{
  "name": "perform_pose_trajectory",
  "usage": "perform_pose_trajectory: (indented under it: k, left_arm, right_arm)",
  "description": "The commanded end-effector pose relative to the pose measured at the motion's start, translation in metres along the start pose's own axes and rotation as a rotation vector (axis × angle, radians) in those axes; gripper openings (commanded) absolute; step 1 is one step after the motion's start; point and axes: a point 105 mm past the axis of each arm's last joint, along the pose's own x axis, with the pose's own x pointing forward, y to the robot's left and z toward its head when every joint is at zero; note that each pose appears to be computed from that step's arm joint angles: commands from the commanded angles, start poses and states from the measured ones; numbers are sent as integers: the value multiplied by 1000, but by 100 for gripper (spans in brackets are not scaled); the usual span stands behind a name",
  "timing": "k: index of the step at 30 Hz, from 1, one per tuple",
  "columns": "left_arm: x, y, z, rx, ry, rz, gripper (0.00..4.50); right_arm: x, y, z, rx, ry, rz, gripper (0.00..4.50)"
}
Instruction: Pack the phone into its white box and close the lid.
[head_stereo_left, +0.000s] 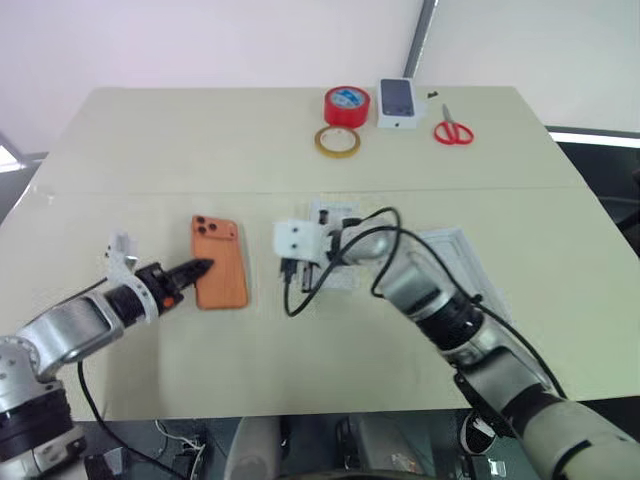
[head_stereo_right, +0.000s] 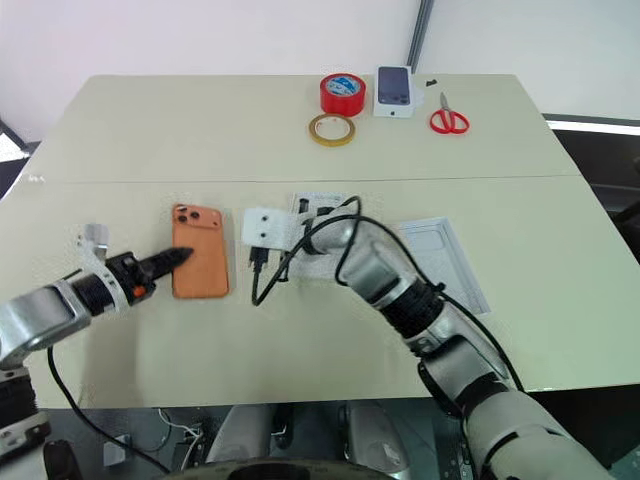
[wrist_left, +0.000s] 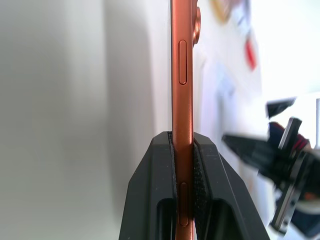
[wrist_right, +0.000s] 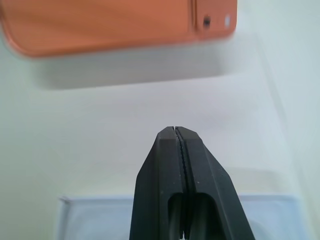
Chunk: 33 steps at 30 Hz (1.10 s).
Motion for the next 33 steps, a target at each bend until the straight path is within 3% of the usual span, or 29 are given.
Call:
perform_pose_trajectory:
  k: [1, 6, 11, 18, 27, 33]
  left_arm:
    - [24, -56, 24, 36, -30, -128, 4]
    - [67, -88, 15, 31, 71, -171, 4]
    - [108, -103, -12, 56, 216, -167, 4]
    - [128, -94, -40, 72, 326, -152, 4]
    - [140, -92, -60, 80, 380, -161, 4]
    - [143, -92, -65, 110, 389, -162, 278]
  right_arm:
    - [-47, -9, 16, -16, -129, 6, 0]
    - [-76, -14, -10, 71, -100, -9, 0]
    - [-95, -20, -41, 124, -6, -74, 0]
    - [-126, -26, -72, 183, 94, -168, 0]
    - [-137, -19, -89, 212, 144, -175, 0]
    - [-132, -18, -89, 207, 144, -165, 0]
